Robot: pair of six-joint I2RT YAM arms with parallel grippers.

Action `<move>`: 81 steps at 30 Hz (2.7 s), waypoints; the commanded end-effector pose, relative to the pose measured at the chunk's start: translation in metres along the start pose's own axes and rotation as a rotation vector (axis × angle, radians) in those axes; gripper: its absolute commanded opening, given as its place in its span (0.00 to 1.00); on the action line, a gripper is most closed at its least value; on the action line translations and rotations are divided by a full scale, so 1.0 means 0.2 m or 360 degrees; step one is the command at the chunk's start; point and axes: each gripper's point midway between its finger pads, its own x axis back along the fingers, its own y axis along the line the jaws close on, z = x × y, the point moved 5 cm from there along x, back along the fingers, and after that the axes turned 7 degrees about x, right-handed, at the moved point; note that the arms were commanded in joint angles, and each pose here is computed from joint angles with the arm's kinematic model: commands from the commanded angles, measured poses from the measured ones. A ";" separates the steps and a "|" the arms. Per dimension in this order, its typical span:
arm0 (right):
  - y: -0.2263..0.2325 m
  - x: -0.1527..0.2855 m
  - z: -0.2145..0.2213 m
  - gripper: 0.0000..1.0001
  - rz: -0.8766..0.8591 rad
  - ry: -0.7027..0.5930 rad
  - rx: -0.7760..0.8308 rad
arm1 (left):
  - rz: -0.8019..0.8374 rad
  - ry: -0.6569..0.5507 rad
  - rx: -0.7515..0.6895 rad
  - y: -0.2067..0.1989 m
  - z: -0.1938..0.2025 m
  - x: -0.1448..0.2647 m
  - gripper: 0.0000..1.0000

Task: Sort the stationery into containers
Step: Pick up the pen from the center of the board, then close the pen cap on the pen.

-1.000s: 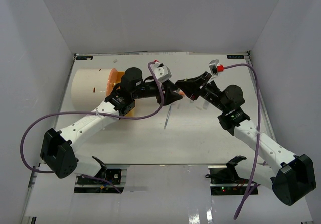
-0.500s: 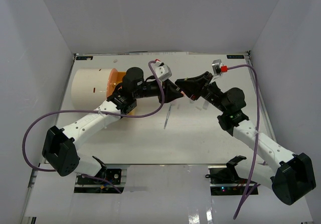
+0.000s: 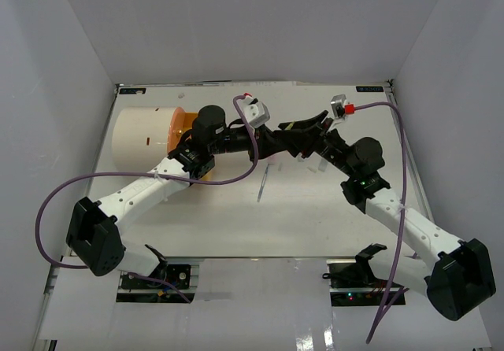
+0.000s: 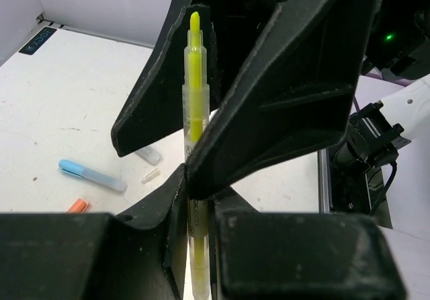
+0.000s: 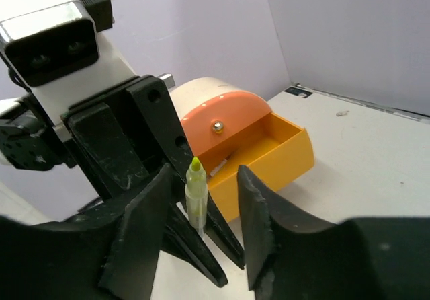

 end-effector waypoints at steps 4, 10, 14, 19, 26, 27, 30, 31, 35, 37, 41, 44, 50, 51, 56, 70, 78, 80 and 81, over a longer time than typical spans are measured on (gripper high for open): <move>-0.03 0.07 0.00 0.75 0.0107 0.0043 0.0147 | -0.0100 -0.0006 -0.0003 -0.01 0.00 0.07 0.00; -0.10 0.19 0.01 0.90 0.0382 0.0150 0.0299 | -0.0300 0.0080 0.0116 0.07 0.10 0.12 0.00; -0.20 0.33 0.00 0.90 0.0738 0.0179 0.0386 | -0.0453 0.0119 0.0174 0.14 0.12 0.14 0.00; -0.30 0.45 0.05 0.90 0.0999 0.0395 0.0500 | -0.0599 0.0243 0.0317 0.24 0.15 0.20 0.00; -0.49 0.51 0.24 0.90 0.1285 0.0866 0.0354 | -0.0653 0.0272 0.0298 0.28 0.16 0.32 0.00; -0.55 0.53 0.30 0.90 0.1336 0.0980 0.0321 | -0.0655 0.0283 0.0295 0.28 0.19 0.33 0.00; -0.65 0.50 0.35 0.90 0.1323 0.1177 0.0402 | -0.0612 0.0296 0.0275 0.26 0.22 0.34 0.00; -0.67 0.51 0.37 0.90 0.1324 0.1277 0.0419 | -0.0599 0.0300 0.0271 0.25 0.22 0.34 0.00; -0.79 0.43 0.43 0.97 0.1148 0.1623 0.0463 | -0.0561 0.0316 0.0229 0.23 0.24 0.36 0.00; -0.85 0.39 0.48 0.99 0.1064 0.1710 0.0490 | -0.0568 0.0302 0.0206 0.22 0.25 0.37 0.00; -0.91 0.40 0.58 0.88 0.0940 0.1900 0.0461 | -0.0648 0.0288 0.0157 0.24 0.24 0.40 0.00; -0.94 0.43 0.65 0.79 0.0890 0.2047 0.0451 | -0.0690 0.0282 0.0135 0.25 0.23 0.41 0.00; -0.96 0.48 0.78 0.63 0.0720 0.2187 0.0407 | -0.0757 0.0269 0.0108 0.26 0.21 0.43 0.00; -0.96 0.51 0.82 0.60 0.0708 0.2259 0.0377 | -0.0759 0.0265 0.0103 0.26 0.21 0.43 0.00; -1.01 0.53 0.90 0.50 0.0680 0.2349 0.0354 | -0.0773 0.0264 0.0098 0.27 0.21 0.44 0.00; -1.06 0.56 1.01 0.42 0.0715 0.2454 0.0312 | -0.0768 0.0273 0.0099 0.27 0.21 0.44 0.00; -1.06 0.59 1.03 0.23 0.0719 0.2485 0.0297 | -0.0761 0.0273 0.0102 0.27 0.21 0.43 0.01; -1.05 0.59 1.02 0.17 0.0724 0.2473 0.0300 | -0.0749 0.0268 0.0103 0.26 0.21 0.43 0.01; -1.04 0.58 1.02 0.15 0.0717 0.2461 0.0299 | -0.0744 0.0268 0.0103 0.26 0.21 0.43 0.01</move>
